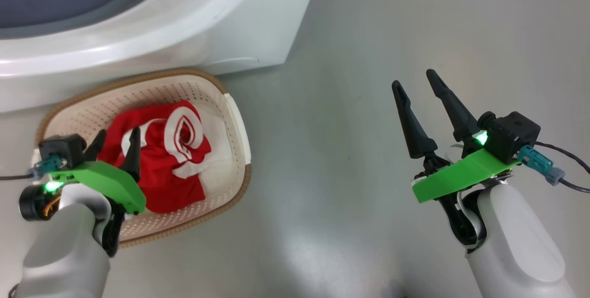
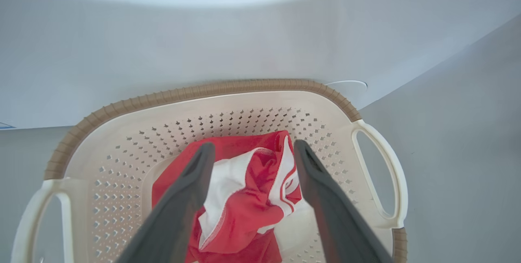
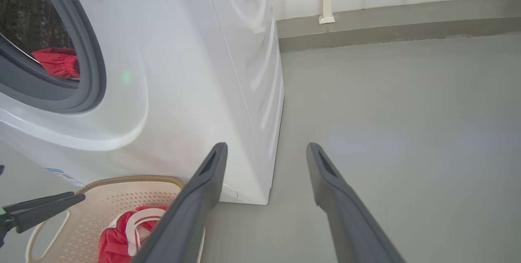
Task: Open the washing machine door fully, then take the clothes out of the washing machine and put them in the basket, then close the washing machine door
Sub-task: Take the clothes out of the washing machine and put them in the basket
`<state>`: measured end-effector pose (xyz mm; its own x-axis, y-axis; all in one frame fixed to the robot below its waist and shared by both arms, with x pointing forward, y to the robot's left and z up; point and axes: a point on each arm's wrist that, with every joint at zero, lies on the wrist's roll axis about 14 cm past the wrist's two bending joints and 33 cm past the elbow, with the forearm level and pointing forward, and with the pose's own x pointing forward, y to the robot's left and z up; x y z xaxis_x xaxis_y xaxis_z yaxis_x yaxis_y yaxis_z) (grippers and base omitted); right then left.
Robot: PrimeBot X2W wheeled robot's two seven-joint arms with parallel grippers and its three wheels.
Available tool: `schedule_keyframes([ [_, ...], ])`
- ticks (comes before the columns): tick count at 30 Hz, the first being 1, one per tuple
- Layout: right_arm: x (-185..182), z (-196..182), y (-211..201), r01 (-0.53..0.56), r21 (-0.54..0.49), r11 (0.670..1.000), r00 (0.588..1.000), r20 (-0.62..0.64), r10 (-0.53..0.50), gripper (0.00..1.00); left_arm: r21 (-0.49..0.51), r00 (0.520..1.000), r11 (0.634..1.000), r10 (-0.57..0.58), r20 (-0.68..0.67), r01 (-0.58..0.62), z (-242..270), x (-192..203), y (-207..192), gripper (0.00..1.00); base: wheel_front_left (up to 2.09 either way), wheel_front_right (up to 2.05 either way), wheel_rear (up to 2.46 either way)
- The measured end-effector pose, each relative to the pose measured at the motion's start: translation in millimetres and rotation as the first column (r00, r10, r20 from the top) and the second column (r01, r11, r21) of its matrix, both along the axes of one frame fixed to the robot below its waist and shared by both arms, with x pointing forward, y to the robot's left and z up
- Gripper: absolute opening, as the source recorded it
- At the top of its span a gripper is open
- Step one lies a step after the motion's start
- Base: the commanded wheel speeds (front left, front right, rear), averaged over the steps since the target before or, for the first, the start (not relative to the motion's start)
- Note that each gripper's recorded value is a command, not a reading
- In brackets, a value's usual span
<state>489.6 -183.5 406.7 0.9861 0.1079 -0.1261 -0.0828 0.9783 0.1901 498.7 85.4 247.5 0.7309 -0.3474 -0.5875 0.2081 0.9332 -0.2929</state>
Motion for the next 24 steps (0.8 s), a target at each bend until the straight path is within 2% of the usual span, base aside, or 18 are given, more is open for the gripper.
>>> schedule_keyframes([
  [12,-13.3,28.2,6.9,-0.031,-0.006,1.0,0.998,0.046,0.031,1.0,-0.024,0.986,0.996,0.088,0.139,-0.085,56.9,-2.7,23.7,1.0,0.0,0.0,0.0],
  [24,-38.4,54.7,9.0,-0.041,-0.004,0.999,0.995,0.089,0.042,1.0,-0.037,0.936,0.989,0.15,0.318,-0.145,123.1,-18.6,45.7,1.0,0.0,0.0,0.0],
])
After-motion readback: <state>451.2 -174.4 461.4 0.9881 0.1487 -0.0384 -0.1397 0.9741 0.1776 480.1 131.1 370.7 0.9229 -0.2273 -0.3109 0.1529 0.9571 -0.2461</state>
